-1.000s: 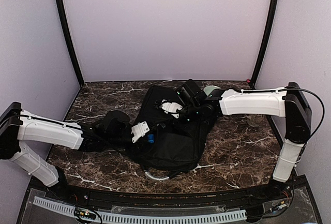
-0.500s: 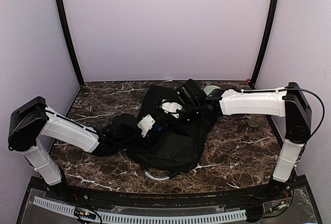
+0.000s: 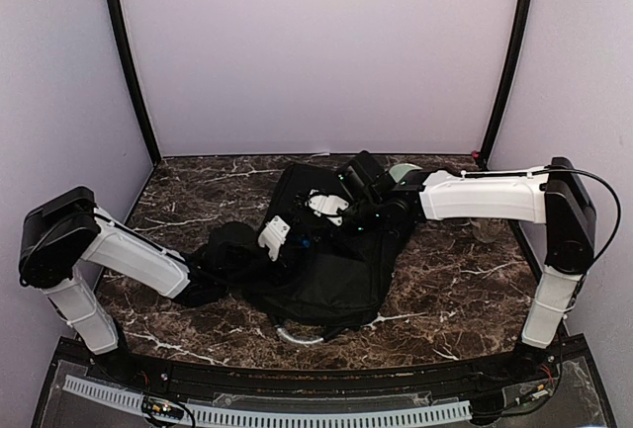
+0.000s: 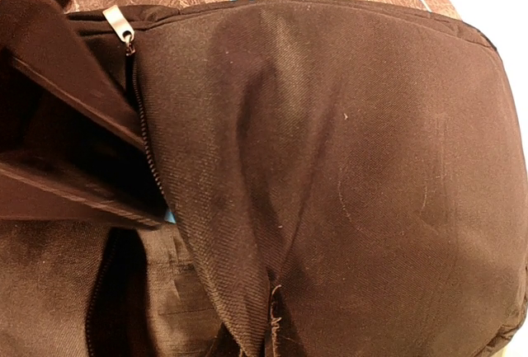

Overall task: Pack the student bag
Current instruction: Adjust the pen in the upper front pocket of the bag.

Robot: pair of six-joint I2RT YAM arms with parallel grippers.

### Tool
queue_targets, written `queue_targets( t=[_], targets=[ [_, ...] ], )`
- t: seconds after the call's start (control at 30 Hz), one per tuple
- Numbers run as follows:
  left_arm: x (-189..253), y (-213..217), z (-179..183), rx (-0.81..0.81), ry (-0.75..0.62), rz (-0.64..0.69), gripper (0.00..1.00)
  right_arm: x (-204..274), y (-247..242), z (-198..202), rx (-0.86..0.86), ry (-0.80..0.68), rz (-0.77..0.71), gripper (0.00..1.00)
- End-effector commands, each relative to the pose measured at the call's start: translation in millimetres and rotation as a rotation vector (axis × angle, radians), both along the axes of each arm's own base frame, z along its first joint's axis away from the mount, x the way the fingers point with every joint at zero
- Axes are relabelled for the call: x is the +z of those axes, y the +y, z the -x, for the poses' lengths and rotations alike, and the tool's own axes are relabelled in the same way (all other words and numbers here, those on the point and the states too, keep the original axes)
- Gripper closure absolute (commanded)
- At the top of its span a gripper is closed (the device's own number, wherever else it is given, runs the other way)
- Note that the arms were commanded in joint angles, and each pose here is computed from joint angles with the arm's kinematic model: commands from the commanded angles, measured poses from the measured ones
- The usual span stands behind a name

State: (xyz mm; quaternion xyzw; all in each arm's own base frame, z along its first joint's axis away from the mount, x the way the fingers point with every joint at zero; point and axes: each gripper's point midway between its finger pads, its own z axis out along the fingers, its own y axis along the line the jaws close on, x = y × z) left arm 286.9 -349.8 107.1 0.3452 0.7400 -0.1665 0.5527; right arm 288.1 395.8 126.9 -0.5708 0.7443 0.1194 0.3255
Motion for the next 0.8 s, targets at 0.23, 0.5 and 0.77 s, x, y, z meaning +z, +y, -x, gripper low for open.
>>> queue_targets(
  t=[0.23,0.5,0.77],
  targets=[
    [48,28,75,-0.199,0.174,0.053,0.67,-1,18,31,0.121,0.080,-0.047,0.97],
    [52,103,56,0.206,0.263,0.109,0.38,-6,21,57,0.250,0.163,-0.046,0.84],
    [36,116,49,0.267,0.570,0.276,0.30,17,6,98,0.480,0.229,-0.024,0.46]
  ],
)
